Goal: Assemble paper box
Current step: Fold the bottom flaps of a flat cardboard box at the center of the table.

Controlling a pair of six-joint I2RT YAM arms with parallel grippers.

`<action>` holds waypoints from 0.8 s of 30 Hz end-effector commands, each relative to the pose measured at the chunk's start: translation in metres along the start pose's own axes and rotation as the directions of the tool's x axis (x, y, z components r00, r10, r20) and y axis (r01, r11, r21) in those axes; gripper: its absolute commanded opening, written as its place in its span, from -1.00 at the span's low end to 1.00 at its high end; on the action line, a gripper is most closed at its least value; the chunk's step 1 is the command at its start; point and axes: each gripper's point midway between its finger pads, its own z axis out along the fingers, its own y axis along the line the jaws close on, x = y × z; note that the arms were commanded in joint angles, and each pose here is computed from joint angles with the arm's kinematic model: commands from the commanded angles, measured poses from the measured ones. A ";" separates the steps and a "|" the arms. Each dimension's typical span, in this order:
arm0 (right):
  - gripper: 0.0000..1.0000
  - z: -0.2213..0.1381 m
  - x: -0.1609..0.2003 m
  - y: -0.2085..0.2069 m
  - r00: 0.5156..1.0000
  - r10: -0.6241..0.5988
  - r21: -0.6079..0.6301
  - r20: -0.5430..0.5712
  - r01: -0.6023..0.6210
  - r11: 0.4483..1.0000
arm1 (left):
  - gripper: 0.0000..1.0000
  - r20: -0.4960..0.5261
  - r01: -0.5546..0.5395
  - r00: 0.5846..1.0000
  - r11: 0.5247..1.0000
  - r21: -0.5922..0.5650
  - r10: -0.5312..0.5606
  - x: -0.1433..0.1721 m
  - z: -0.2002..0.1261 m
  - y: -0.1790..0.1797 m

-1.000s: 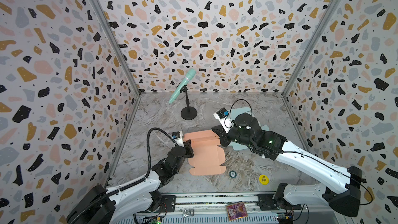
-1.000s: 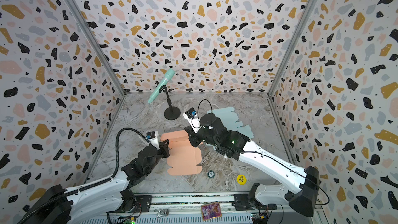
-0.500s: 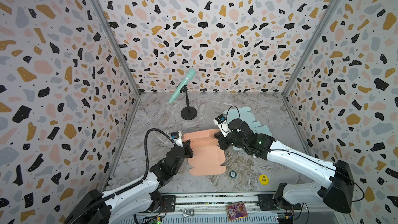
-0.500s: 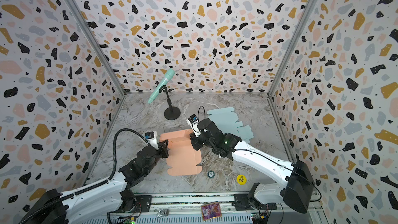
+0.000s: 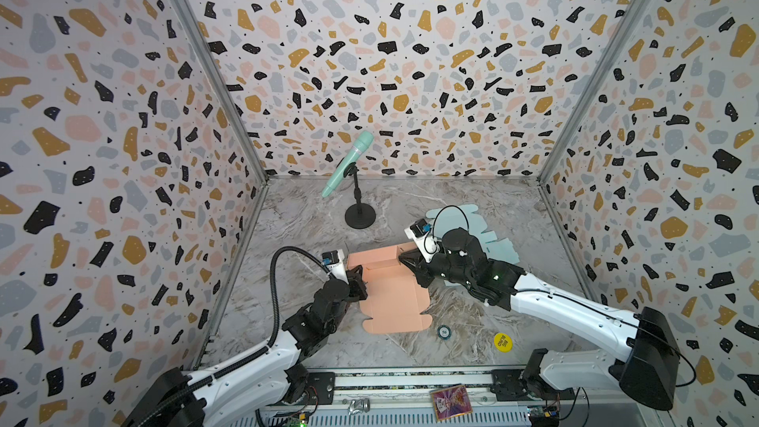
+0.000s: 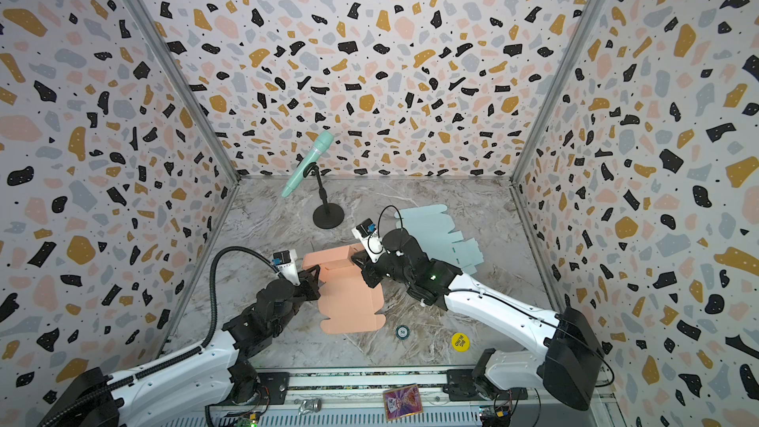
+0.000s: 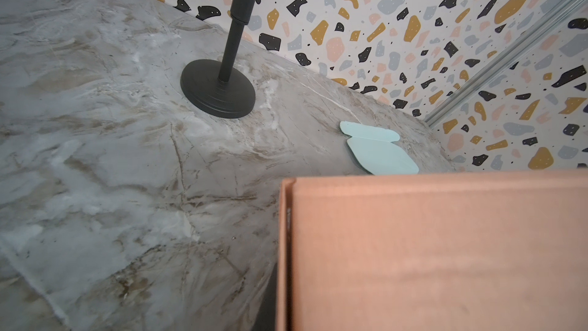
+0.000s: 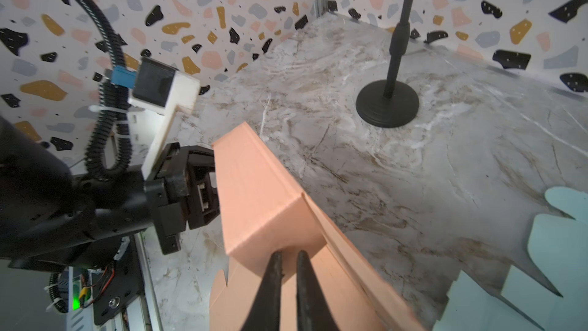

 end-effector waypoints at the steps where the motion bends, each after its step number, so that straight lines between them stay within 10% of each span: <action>1: -0.43 -0.040 -0.038 0.018 0.976 -0.033 -0.097 0.216 0.056 0.994 | -0.96 0.031 0.037 0.999 0.999 0.036 -0.038 -0.021 -0.003 -0.014; 14: 0.07 -0.140 -0.025 -0.013 0.857 0.085 -0.176 0.509 0.007 0.984 | -0.96 0.008 0.012 1.000 0.995 0.094 -0.013 -0.065 -0.013 -0.038; 24: 0.08 -0.126 -0.011 -0.017 0.863 0.090 -0.224 0.496 0.027 0.974 | -0.97 -0.002 0.043 0.999 0.985 0.168 -0.044 -0.082 -0.015 -0.052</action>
